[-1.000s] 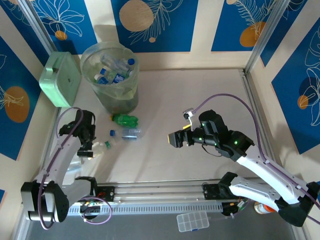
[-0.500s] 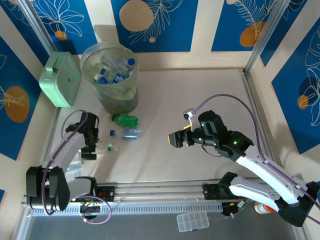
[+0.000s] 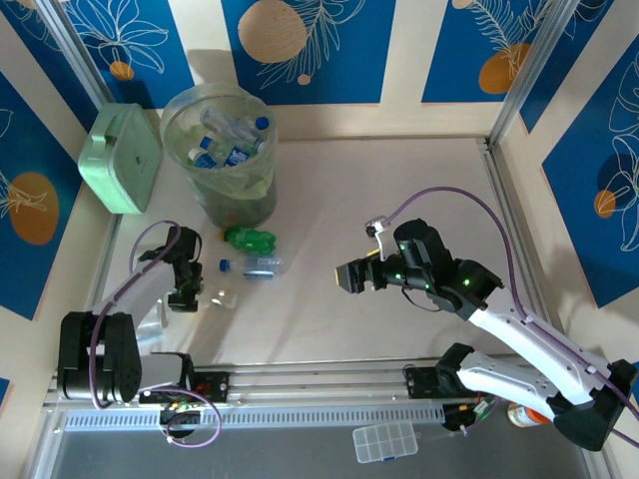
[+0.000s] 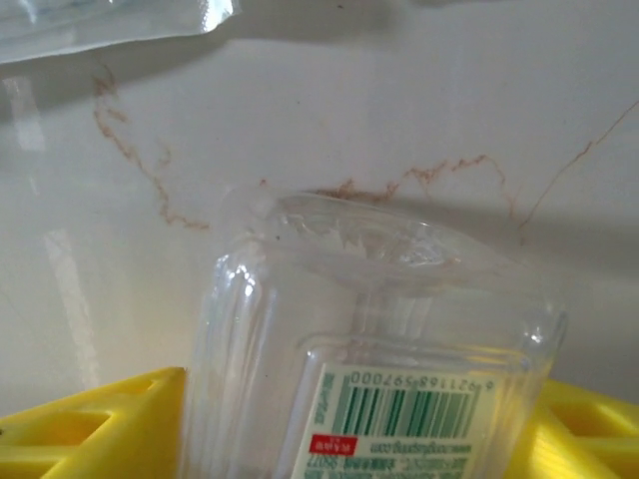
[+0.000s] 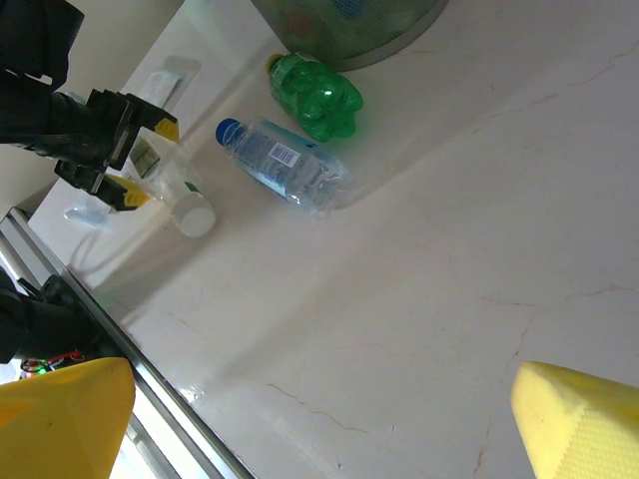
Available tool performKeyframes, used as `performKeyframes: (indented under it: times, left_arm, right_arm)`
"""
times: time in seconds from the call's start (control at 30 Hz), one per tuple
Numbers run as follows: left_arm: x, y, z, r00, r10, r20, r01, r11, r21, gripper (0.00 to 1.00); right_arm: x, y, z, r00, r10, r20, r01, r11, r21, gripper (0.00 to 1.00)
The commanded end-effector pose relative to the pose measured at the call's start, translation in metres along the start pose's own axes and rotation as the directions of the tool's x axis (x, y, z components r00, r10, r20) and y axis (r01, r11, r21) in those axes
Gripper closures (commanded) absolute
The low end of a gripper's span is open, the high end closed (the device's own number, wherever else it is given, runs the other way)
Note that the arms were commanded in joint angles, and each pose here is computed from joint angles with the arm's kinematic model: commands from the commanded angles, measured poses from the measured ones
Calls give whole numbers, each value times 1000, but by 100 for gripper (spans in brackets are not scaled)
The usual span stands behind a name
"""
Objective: Put the plastic bottles in the bin
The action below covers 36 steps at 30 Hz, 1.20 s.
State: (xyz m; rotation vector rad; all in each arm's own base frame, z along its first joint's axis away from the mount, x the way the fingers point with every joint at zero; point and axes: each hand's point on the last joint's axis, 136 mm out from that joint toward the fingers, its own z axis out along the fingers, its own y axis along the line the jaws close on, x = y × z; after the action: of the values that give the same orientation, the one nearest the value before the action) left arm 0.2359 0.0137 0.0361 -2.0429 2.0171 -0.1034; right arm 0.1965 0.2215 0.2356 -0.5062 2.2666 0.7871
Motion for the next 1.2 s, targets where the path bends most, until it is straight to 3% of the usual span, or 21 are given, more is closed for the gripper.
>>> performKeyframes:
  times: [0.0,0.2,0.4,0.5,0.63,0.73,0.8,0.87,1.07,1.17]
  left_arm:
    - [-1,1,1,1000,21,-1,-21,1000,16,37]
    - [1,-4,-8,998,67,-13,-66,996,56,50]
    - [0,-11,-36,992,130,-2,-129,986,106,52]
    - [-6,-19,-64,980,193,51,-199,969,145,52]
    - [-20,-38,-115,941,271,202,-319,910,266,56]
    - [-23,-64,-153,903,308,299,-415,806,423,55]
    - [-22,-85,-183,852,353,386,-516,693,504,54]
    - [-19,-105,-218,772,406,489,-633,557,537,55]
    - [-4,-142,-322,501,426,753,-860,151,487,61]
    - [3,-157,-360,416,403,815,-897,34,441,65]
  right_arm:
    - [-2,-1,1,1000,0,14,0,1000,-2,3]
    - [0,-2,4,1000,9,8,-9,1000,-1,3]
    - [-3,-1,-2,1000,14,22,-14,1000,-6,3]
    - [-5,1,-6,1000,10,30,-10,1000,-8,3]
    - [-8,3,-7,999,7,33,-6,1000,-18,3]
    - [-9,5,-6,1000,6,28,-5,1000,-21,3]
    - [-11,7,-5,1000,2,30,-1,1000,-29,3]
    - [-12,9,-4,1000,-6,27,7,999,-41,3]
    - [-16,13,-4,1000,-17,25,19,998,-52,3]
    - [-19,14,-4,999,-27,29,29,998,-52,3]
